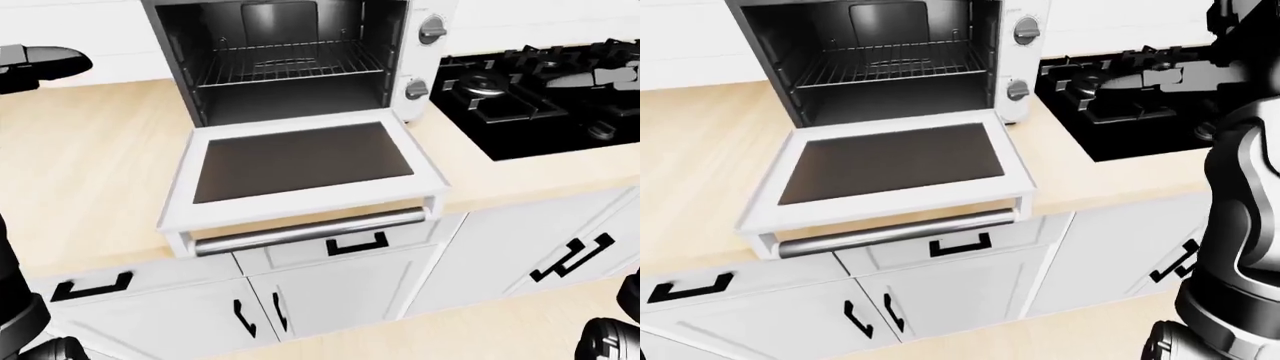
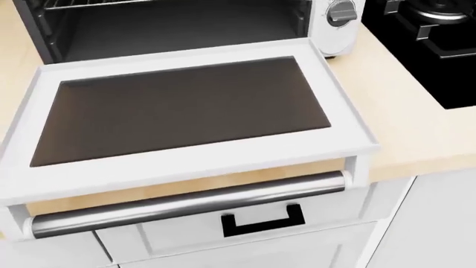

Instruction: Close the toaster oven door.

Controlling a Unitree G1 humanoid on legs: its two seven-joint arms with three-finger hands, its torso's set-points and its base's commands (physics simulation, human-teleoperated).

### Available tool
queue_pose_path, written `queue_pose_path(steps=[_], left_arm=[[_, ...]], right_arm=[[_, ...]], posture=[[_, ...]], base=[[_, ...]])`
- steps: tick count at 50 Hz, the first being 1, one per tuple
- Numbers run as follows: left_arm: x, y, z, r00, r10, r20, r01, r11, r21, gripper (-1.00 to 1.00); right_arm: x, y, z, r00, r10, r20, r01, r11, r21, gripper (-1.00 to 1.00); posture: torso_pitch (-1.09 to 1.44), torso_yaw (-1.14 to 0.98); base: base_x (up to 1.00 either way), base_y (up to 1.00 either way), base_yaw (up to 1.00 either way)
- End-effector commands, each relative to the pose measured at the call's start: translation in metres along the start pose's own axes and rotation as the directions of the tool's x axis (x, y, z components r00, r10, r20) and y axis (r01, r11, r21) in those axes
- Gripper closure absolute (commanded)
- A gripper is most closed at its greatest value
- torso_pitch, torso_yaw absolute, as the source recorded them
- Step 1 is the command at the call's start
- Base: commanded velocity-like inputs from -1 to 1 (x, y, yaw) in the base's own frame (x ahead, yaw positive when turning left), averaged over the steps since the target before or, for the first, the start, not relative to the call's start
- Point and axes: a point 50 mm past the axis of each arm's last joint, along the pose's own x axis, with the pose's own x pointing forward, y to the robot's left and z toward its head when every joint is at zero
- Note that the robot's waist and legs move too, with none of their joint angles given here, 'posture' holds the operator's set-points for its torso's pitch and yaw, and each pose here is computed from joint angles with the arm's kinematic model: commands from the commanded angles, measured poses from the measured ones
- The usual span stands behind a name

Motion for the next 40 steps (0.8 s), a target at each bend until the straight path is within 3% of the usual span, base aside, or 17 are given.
queue_pose_path(steps=[1, 32, 34, 36, 38, 39, 40], left_arm=[[0.002, 0.001, 0.013, 0.998, 0.005, 0.058, -0.005, 1.000, 0.003, -1.00], [0.001, 0.009, 0.014, 0.998, 0.022, 0.056, -0.023, 1.000, 0.015, -1.00], [0.002, 0.009, 0.014, 0.998, 0.022, 0.055, -0.023, 1.000, 0.016, -1.00], [0.001, 0.009, 0.014, 0.998, 0.021, 0.056, -0.022, 1.000, 0.017, -1.00], [0.002, 0.010, 0.014, 0.998, 0.021, 0.056, -0.022, 1.000, 0.018, -1.00], [0.002, 0.010, 0.014, 0.998, 0.021, 0.056, -0.022, 1.000, 0.018, -1.00], [0.002, 0.009, 0.014, 0.998, 0.021, 0.055, -0.022, 1.000, 0.018, -1.00]], right_arm=[[0.001, -0.003, 0.014, 0.998, -0.006, 0.063, 0.007, 1.000, -0.014, -1.00], [0.007, -0.009, 0.015, 0.996, -0.057, 0.073, 0.060, 0.997, -0.043, -1.00], [0.008, -0.009, 0.012, 0.992, -0.094, 0.086, 0.104, 0.987, -0.120, -1.00], [0.008, -0.009, 0.012, 0.989, -0.092, 0.115, 0.104, 0.989, -0.105, -1.00], [0.008, -0.011, 0.012, 0.992, -0.092, 0.090, 0.099, 0.992, -0.075, -1.00], [0.009, -0.014, 0.013, 0.987, -0.117, 0.114, 0.132, 0.983, -0.127, -1.00], [0.008, -0.014, 0.012, 0.990, -0.097, 0.106, 0.109, 0.987, -0.115, -1.00]], posture=[[0.00, 0.00], [0.00, 0.00], [0.00, 0.00], [0.00, 0.00], [0.00, 0.00], [0.00, 0.00], [0.00, 0.00]], base=[[0.14, 0.00, 0.00], [0.04, 0.00, 0.00], [0.00, 0.00, 0.00], [0.00, 0.00, 0.00], [0.00, 0.00, 0.00], [0.00, 0.00, 0.00], [0.00, 0.00, 0.00]])
